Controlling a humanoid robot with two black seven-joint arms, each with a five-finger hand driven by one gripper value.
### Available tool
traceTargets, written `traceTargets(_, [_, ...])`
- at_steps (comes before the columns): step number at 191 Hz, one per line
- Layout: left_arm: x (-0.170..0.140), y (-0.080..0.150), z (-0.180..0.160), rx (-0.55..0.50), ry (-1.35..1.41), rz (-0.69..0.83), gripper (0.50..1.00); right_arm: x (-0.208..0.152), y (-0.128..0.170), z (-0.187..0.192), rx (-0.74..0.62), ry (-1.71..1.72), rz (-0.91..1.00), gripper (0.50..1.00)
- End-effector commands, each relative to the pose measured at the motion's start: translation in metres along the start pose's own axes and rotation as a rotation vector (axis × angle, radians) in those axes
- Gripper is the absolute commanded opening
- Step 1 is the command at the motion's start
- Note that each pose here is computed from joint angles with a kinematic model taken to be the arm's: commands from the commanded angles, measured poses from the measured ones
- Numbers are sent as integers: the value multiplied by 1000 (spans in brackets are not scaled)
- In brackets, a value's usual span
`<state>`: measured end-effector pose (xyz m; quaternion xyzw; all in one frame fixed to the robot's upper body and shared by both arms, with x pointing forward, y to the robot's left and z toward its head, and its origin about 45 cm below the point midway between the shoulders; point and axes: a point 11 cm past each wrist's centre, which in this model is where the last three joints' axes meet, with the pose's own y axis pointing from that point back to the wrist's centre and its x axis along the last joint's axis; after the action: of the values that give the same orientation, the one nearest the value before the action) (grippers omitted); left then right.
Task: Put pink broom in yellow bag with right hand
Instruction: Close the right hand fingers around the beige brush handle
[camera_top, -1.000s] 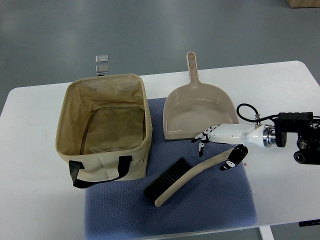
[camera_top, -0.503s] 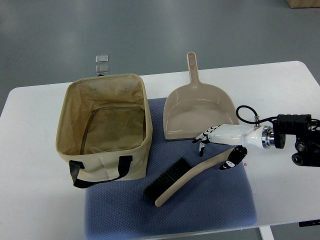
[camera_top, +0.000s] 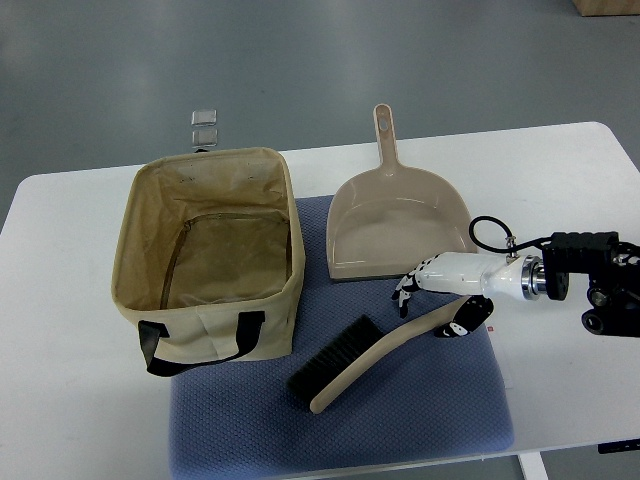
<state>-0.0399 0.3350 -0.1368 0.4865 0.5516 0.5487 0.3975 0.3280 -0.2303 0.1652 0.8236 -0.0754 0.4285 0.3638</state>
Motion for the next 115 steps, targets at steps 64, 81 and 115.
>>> traceTargets(64, [0, 0, 0, 0, -1, 0, 1000, -2, -1, -1, 11, 26, -18, 674])
traceTargets(81, [0, 0, 0, 0, 1, 0, 1000, -1, 0, -1, 10, 26, -16, 635])
traceTargets(115, [0, 0, 0, 0, -1, -1, 1000, 0, 1, 0, 11, 29, -14, 539])
